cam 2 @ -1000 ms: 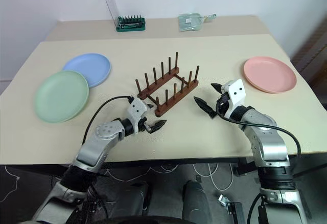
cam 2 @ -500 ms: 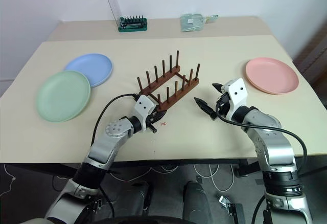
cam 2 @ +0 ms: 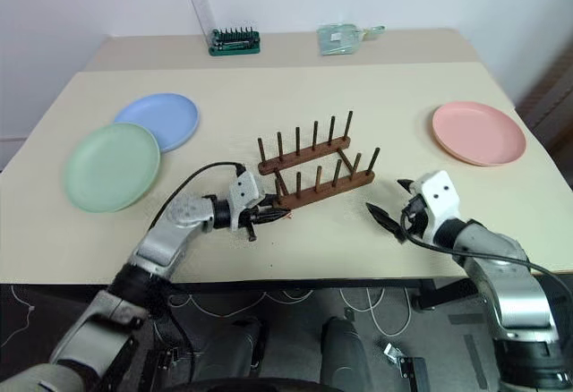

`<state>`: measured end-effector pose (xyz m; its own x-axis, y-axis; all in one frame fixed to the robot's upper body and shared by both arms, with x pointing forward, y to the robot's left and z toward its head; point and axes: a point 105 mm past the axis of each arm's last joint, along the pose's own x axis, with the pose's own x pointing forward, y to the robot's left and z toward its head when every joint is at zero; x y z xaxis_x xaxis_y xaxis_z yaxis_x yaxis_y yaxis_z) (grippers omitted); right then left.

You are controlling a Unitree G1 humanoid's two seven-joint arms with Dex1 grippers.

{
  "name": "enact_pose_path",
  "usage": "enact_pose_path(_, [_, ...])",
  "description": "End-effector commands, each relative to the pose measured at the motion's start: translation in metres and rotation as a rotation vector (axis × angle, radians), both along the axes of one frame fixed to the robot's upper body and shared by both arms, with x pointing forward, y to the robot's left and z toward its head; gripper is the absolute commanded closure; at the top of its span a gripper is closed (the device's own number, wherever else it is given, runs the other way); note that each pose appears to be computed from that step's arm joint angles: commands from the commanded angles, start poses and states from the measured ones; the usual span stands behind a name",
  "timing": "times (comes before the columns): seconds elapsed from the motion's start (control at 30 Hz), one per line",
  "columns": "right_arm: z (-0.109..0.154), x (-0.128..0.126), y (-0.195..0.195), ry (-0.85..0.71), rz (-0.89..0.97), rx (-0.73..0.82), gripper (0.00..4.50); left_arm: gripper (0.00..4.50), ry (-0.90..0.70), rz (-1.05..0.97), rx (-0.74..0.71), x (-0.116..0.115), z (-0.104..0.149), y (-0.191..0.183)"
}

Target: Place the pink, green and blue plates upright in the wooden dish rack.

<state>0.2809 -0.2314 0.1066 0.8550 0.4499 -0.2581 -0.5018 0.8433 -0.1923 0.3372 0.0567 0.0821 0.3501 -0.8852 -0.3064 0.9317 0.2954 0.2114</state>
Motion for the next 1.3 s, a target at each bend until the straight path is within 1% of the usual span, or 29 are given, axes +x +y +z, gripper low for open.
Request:
enact_pose_path(0.03, [0.016,-0.003,0.002,-0.080,-0.010,-0.016,0.00,3.73,-0.029,-0.076,-0.006,0.004,0.005,-0.004])
enact_pose_path(0.07, [0.015,-0.004,0.002,-0.082,-0.014,-0.015,0.00,3.73,-0.024,-0.079,0.001,0.006,0.003,-0.003])
enact_pose_path(0.13, [0.013,-0.005,0.002,-0.084,-0.021,-0.010,0.00,2.68,-0.011,-0.068,0.022,0.011,-0.002,0.003])
enact_pose_path(0.2, [0.010,-0.007,0.003,-0.083,-0.022,-0.009,0.00,1.83,0.004,-0.063,0.026,0.012,-0.004,0.009])
enact_pose_path(0.27, [0.008,-0.008,0.006,-0.082,-0.008,-0.014,0.00,0.82,-0.001,-0.022,0.040,0.013,-0.007,0.020])
enact_pose_path(0.3, [0.008,-0.008,0.008,-0.081,0.004,-0.015,0.00,0.35,0.012,0.003,0.043,0.012,-0.009,0.027])
enact_pose_path(0.33, [0.007,-0.008,0.010,-0.079,0.015,-0.016,0.00,0.03,0.027,0.024,0.048,0.010,-0.012,0.033])
enact_pose_path(0.37, [0.007,-0.008,0.012,-0.079,0.021,-0.016,0.00,0.03,0.038,0.035,0.051,0.007,-0.014,0.038])
enact_pose_path(0.43, [0.004,-0.006,0.013,-0.064,0.030,-0.016,0.52,0.00,0.069,0.068,0.054,0.000,-0.018,0.048])
enact_pose_path(0.47, [0.002,-0.006,0.014,-0.061,0.041,-0.018,0.87,0.29,0.089,0.089,0.042,-0.005,-0.018,0.053])
enact_pose_path(0.5, [0.001,-0.005,0.016,-0.057,0.052,-0.017,1.32,0.66,0.106,0.095,0.030,-0.012,-0.018,0.055])
enact_pose_path(0.53, [0.001,-0.005,0.017,-0.056,0.060,-0.017,1.96,1.11,0.118,0.097,0.021,-0.016,-0.017,0.056])
enact_pose_path(0.57, [0.000,-0.004,0.018,-0.052,0.066,-0.018,2.34,1.46,0.128,0.096,0.013,-0.022,-0.016,0.057])
enact_pose_path(0.67, [-0.004,-0.003,0.020,-0.034,0.074,-0.031,3.79,2.87,0.146,0.090,0.003,-0.033,-0.015,0.053])
enact_pose_path(0.7, [-0.005,0.001,0.019,-0.030,0.072,-0.046,4.33,3.42,0.171,0.085,-0.007,-0.040,-0.017,0.046])
enact_pose_path(0.73, [-0.006,0.003,0.019,-0.028,0.071,-0.057,4.50,3.88,0.190,0.082,-0.015,-0.045,-0.018,0.041])
enact_pose_path(0.77, [-0.008,0.007,0.019,-0.026,0.067,-0.081,4.50,4.44,0.212,0.083,-0.018,-0.049,-0.021,0.035])
enact_pose_path(0.83, [-0.010,0.011,0.020,-0.022,0.067,-0.117,4.50,4.44,0.226,0.082,-0.020,-0.053,-0.022,0.027])
enact_pose_path(0.9, [-0.012,0.018,0.022,-0.019,0.065,-0.134,4.50,4.44,0.221,0.093,-0.046,-0.050,-0.021,0.018])
enact_pose_path(1.0, [-0.016,0.030,0.024,-0.005,0.056,-0.160,4.50,4.44,0.211,0.156,-0.051,-0.038,-0.025,0.006])
enact_pose_path(1.07, [-0.019,0.037,0.025,-0.002,0.047,-0.199,4.50,4.44,0.202,0.194,-0.080,-0.031,-0.022,0.000])
enact_pose_path(1.13, [-0.018,0.045,0.027,-0.012,0.032,-0.203,4.50,4.44,0.187,0.241,-0.116,-0.024,-0.018,-0.003])
enact_pose_path(1.3, [-0.013,0.065,0.033,-0.055,0.006,-0.217,4.50,4.44,0.140,0.400,-0.118,-0.001,-0.021,0.007])
